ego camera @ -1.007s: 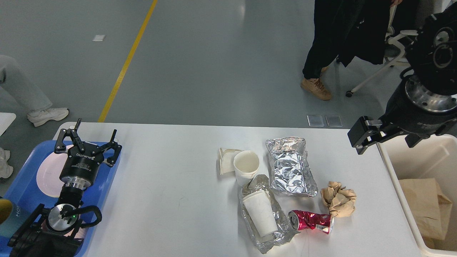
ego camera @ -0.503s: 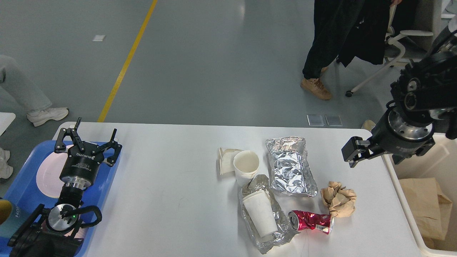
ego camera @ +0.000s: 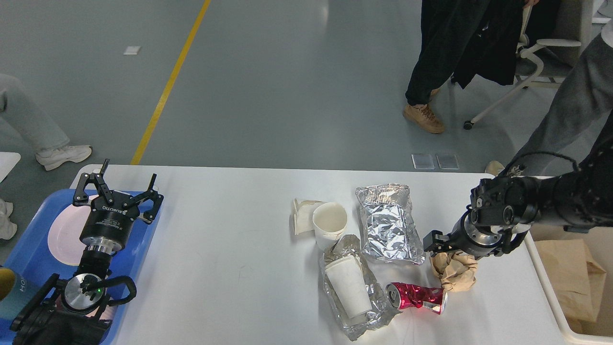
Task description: Tidy desktop
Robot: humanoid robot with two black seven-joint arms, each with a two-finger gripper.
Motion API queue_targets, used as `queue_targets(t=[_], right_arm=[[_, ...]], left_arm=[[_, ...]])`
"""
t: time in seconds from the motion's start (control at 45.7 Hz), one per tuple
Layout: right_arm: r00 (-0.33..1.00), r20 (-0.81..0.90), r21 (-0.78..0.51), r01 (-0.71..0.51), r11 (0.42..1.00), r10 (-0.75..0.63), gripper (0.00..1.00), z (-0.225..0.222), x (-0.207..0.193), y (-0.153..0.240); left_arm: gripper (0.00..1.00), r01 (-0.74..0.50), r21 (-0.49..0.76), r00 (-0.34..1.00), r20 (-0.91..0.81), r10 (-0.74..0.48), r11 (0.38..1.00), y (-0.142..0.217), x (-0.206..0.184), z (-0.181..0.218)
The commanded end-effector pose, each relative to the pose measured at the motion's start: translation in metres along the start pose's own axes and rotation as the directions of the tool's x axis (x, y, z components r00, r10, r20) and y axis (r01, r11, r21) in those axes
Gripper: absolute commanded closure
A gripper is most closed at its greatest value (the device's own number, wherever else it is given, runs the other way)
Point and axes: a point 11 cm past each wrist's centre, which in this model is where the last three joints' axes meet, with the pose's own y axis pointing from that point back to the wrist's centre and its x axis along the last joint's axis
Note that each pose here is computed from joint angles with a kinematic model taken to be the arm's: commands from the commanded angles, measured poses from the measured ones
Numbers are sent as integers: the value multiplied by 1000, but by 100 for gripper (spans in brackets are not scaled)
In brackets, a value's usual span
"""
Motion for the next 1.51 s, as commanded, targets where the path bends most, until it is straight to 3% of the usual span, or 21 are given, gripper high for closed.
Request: queue_targets(t=[0.0,1.225,1.357,1.488], right_arm=[[1000,1,-5,-25,1000,25,0,-3,-5,-20],[997,53,-33,-52,998,54,0,23,-1,-16],[998,53,-12,-25,1000,26,0,21,8,12],[999,-20,-39,30,999,-31,0,18,29,85]], left_arm=[[4,0,1,1000,0,0,1000,0,0,0],[4,2,1,1000,0,-2,1000,-1,-1,0],[4,0,0,1000,0,0,1000,0,0,0],[4,0,1,1000,0,0,1000,0,0,0]])
